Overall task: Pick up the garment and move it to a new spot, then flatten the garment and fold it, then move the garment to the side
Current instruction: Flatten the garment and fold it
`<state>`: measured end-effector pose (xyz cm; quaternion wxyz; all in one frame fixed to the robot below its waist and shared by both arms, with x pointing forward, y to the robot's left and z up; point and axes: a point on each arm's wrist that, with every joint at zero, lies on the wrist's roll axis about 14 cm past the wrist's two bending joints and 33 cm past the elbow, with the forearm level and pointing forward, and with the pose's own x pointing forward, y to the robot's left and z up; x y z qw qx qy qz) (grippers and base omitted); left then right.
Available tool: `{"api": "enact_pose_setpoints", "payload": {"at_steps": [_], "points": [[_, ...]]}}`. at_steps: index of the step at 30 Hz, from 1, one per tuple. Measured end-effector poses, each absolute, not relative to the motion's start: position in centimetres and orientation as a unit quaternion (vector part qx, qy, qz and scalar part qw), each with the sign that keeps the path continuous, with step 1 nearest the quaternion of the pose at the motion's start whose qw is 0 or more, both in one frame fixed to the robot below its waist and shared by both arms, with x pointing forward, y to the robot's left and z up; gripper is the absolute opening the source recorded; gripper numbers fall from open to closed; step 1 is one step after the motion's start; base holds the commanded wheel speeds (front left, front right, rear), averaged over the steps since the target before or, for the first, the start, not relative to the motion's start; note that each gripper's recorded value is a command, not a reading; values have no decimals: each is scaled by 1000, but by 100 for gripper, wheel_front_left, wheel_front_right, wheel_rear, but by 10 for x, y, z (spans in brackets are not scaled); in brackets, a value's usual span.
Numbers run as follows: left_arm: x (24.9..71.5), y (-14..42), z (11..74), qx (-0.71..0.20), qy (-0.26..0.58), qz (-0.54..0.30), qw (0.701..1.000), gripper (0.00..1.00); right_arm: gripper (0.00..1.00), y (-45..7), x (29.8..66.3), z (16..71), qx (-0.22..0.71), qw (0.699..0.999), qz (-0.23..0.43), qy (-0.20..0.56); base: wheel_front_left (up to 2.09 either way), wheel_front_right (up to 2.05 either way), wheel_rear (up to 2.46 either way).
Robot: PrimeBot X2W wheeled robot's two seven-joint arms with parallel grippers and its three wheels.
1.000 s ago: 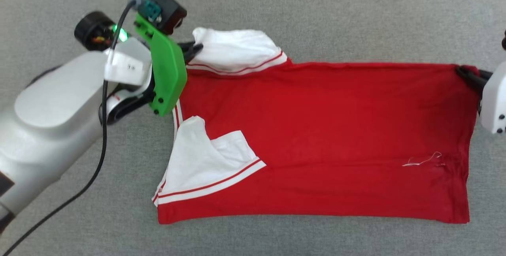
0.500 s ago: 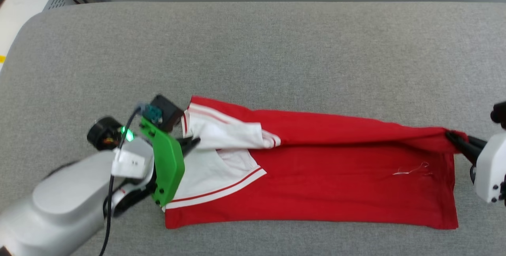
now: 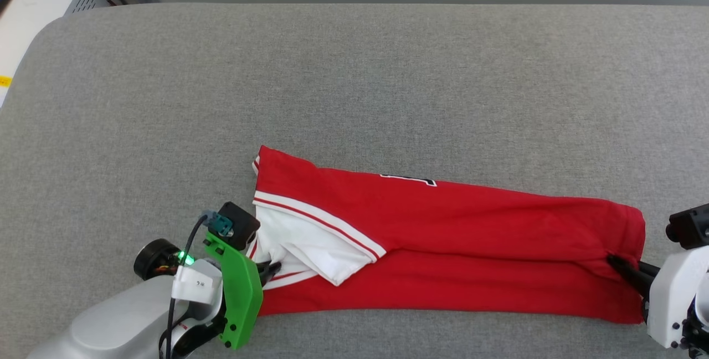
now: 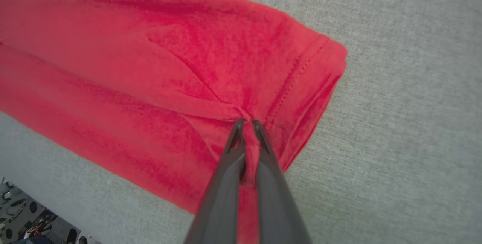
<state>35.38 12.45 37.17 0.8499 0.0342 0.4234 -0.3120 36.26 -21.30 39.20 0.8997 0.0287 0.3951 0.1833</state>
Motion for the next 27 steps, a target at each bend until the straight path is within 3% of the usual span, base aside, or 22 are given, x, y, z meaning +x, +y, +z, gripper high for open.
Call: {"api": "enact_pose_setpoints", "payload": {"at_steps": [1,2,3,4,10,15,27], "points": [[355,125,371,35,420,-310,852,0,0,-212,362,391,30,899,183,396,0,0,0],[357,124,372,33,414,-309,856,41,26,-211,361,391,33,900,182,394,0,0,0],[360,124,374,31,407,-306,860,100,91,-210,362,393,36,901,182,391,0,0,0],[363,124,376,29,396,-300,868,100,100,-209,363,395,38,904,182,386,0,0,0],[379,128,404,27,297,-254,920,100,100,-216,380,444,61,933,175,310,0,0,0],[391,141,432,18,214,-196,957,100,100,-237,381,467,72,939,152,299,0,0,0],[404,173,460,27,124,-98,987,100,100,-263,369,433,151,888,110,421,0,0,0]]}}
